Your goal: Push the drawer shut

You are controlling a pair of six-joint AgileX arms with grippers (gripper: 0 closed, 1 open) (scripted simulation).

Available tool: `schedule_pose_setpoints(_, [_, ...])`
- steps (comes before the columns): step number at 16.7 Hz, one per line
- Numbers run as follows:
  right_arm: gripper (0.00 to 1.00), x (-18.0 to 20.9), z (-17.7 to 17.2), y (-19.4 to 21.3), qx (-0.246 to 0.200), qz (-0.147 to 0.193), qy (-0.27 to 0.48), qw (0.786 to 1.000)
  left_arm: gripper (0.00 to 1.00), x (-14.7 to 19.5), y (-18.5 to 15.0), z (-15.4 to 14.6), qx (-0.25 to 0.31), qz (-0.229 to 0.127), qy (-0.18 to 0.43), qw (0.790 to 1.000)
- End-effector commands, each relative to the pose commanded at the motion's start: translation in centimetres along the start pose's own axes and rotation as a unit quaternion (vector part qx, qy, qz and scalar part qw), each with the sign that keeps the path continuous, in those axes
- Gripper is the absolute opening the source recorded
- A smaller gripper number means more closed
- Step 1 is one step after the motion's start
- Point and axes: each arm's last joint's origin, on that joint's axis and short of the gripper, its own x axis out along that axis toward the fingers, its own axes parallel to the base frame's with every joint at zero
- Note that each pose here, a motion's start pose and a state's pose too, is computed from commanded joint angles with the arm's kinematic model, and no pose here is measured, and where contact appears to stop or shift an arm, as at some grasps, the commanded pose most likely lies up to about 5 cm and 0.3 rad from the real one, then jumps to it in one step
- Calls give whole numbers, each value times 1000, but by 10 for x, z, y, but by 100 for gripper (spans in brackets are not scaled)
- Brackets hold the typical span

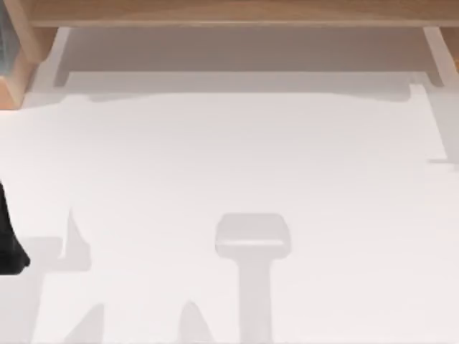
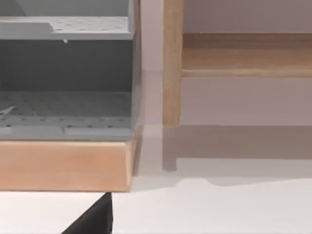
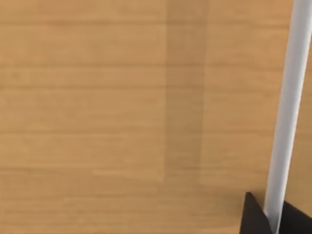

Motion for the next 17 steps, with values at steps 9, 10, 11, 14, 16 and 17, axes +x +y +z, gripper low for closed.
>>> schedule_pose_setpoints(9, [0, 32, 1, 2, 4, 6, 4, 1000, 100, 0, 0, 0, 0, 0, 0, 1000])
schedule_pose_setpoints(10, [0, 39, 1, 3, 5, 7, 4, 1000, 100, 0, 0, 0, 0, 0, 0, 1000])
schedule_pose_setpoints(11, [0, 47, 0, 2, 4, 5, 3, 1000, 100, 0, 0, 0, 0, 0, 0, 1000])
schedule_pose_setpoints(14, [0, 79, -1, -2, -1, -3, 2, 1000, 100, 0, 0, 0, 0, 0, 0, 1000])
schedule_pose_setpoints(16, [0, 90, 1, 0, 3, 2, 2, 1000, 100, 0, 0, 0, 0, 0, 0, 1000])
schedule_pose_setpoints(17, [0, 91, 2, 0, 3, 3, 2, 1000, 100, 0, 0, 0, 0, 0, 0, 1000])
